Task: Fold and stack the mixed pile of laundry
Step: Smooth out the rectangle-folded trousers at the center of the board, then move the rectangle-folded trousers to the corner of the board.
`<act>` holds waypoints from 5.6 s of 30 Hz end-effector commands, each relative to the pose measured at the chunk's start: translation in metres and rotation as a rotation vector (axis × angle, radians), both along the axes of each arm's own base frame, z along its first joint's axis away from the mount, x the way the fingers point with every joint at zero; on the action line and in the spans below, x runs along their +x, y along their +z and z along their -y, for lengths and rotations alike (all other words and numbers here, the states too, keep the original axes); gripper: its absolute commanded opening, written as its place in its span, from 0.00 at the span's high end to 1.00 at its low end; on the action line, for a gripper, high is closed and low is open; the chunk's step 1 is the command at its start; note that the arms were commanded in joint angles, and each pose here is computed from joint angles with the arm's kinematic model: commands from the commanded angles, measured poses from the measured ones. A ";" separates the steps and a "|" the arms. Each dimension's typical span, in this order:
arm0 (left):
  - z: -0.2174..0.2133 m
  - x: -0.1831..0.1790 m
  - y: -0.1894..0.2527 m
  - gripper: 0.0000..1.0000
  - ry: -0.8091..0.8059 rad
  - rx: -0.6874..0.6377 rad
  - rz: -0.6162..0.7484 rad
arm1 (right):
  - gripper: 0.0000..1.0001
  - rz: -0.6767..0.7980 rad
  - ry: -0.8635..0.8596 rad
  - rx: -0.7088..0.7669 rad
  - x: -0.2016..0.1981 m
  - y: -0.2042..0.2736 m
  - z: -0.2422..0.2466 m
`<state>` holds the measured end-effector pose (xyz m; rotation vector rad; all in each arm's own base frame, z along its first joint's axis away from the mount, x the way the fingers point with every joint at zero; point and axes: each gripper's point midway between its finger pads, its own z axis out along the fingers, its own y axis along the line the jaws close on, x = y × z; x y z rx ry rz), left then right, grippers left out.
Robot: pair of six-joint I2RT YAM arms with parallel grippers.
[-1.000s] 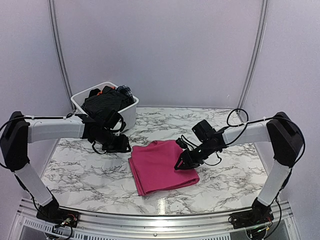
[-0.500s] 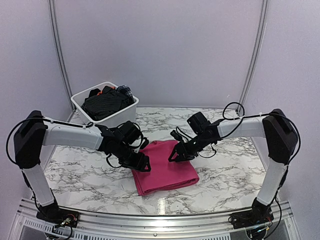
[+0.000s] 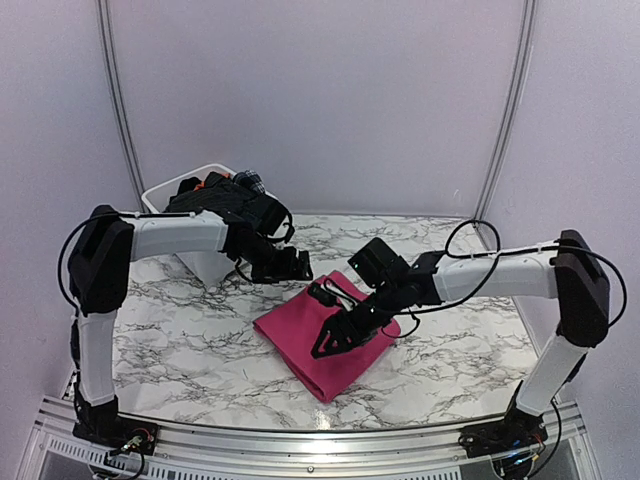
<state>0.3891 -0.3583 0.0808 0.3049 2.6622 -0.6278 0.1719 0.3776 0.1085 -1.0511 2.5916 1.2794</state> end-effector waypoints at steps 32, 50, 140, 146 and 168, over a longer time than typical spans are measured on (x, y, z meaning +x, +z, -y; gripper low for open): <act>-0.119 -0.017 0.139 0.01 0.254 -0.083 0.205 | 0.13 0.216 -0.594 -0.644 0.245 -0.103 0.269; -0.117 -0.007 0.135 0.01 0.243 -0.073 0.198 | 0.15 0.192 -0.491 -0.275 0.207 0.009 0.140; -0.225 0.043 0.204 0.01 0.472 -0.060 0.366 | 0.02 0.611 -0.970 -0.623 0.367 0.096 0.365; -0.247 0.074 0.231 0.01 0.498 -0.051 0.427 | 0.01 0.780 -1.043 -0.427 0.354 0.199 0.342; -0.242 0.153 0.154 0.87 0.439 0.238 0.322 | 0.01 0.504 -0.992 -0.080 0.281 0.162 0.321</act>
